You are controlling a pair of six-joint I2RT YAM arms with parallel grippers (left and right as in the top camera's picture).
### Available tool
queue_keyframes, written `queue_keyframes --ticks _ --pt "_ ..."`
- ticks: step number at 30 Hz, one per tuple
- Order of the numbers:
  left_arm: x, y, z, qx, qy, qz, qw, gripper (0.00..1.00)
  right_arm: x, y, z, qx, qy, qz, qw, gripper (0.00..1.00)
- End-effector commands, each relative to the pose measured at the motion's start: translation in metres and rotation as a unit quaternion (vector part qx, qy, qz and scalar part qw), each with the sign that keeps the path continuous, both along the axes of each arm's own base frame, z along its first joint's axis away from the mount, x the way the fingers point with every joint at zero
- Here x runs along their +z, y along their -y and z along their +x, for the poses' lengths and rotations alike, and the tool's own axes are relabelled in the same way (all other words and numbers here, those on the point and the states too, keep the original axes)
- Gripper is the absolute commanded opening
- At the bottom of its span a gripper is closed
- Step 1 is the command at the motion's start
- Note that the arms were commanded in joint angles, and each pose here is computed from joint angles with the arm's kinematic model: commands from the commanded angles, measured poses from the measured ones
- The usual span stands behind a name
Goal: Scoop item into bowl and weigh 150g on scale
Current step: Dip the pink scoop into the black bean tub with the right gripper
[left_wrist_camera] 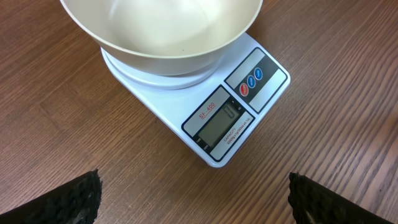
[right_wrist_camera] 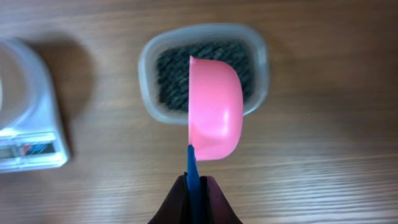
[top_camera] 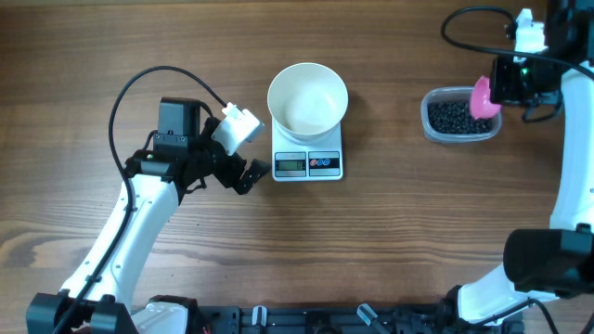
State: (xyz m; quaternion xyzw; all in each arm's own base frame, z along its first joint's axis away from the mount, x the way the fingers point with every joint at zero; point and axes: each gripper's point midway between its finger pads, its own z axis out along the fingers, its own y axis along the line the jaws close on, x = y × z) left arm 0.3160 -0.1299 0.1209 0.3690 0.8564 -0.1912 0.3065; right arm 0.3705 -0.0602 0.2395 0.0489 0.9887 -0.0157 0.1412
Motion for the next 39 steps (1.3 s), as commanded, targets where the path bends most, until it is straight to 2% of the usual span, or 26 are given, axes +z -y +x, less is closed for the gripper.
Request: queue_keyframes --ticks 1,4,15,29,39 --pt "-0.001 0.000 -0.001 -0.003 -0.001 -0.004 1.000 1.00 -0.018 0.028 0.009 -0.034 -0.025 -0.067 0.997 0.04" --pt "-0.001 0.000 -0.001 -0.003 -0.001 -0.004 1.000 1.00 -0.035 0.036 0.014 -0.028 -0.049 -0.085 0.995 0.04" --pt "-0.001 0.000 -0.001 -0.003 -0.001 -0.004 1.000 1.00 -0.104 0.033 0.027 -0.006 -0.134 -0.065 0.989 0.04" --pt "-0.001 0.000 -0.001 -0.003 -0.001 -0.004 1.000 1.00 -0.115 -0.028 0.041 0.047 -0.118 0.029 0.991 0.04" --pt "-0.001 0.000 -0.001 -0.003 -0.001 -0.004 1.000 1.00 -0.140 -0.043 0.027 0.049 -0.148 0.075 0.985 0.04"
